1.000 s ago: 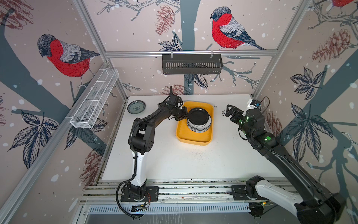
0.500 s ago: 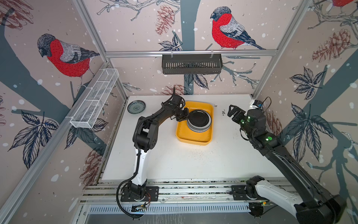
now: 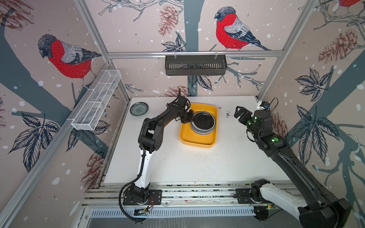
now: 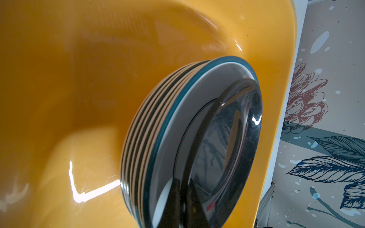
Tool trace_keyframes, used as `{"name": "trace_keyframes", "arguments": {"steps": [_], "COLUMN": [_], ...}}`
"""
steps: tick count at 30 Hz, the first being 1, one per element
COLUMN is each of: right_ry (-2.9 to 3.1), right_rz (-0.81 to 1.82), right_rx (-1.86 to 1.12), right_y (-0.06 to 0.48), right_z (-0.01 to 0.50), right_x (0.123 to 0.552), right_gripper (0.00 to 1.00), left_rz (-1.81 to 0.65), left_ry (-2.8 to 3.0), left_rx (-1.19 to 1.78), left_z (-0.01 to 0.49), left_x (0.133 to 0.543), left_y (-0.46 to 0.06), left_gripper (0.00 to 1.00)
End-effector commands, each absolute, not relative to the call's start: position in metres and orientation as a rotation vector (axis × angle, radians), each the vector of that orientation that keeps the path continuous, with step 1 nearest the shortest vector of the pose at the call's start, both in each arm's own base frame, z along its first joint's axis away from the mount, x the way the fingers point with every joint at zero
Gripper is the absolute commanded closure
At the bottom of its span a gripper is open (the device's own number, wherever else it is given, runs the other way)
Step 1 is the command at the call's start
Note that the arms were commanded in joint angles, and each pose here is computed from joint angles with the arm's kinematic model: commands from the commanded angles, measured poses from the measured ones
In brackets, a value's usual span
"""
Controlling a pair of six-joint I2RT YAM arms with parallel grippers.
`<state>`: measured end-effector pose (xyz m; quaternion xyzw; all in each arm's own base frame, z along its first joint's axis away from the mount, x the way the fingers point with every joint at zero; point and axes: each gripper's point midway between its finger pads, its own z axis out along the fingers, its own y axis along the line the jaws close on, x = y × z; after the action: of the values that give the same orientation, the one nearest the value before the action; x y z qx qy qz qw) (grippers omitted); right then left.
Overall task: Place the plates into the plastic bin on the countertop
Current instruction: Place the plate in the plastic bin.
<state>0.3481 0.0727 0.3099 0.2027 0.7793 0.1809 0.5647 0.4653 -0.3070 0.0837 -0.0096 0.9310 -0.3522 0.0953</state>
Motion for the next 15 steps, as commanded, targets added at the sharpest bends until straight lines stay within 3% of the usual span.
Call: {"name": "trace_keyframes", "arguments": {"steps": [1,9,15], "right_ry": [1.815,1.823,1.83], "right_rz": [0.432,0.431,0.434], "right_rx": [0.449,0.442,0.425], "right_y": [0.074,0.072,0.073], "right_z": [0.318,0.316,0.316], "right_x": [0.351,0.359,0.368], "right_gripper": [0.0,0.0,0.0], "left_rz": [-1.044,-1.011,-0.985], "left_ry": [2.767,2.76,2.76], "left_rx": [-0.036,-0.031,-0.025], "left_z": [0.084,0.089,0.093], "left_x": [0.465,0.472,0.472], "left_y": [-0.308,-0.308,-0.305], "left_gripper": [0.91,0.8,0.77]}}
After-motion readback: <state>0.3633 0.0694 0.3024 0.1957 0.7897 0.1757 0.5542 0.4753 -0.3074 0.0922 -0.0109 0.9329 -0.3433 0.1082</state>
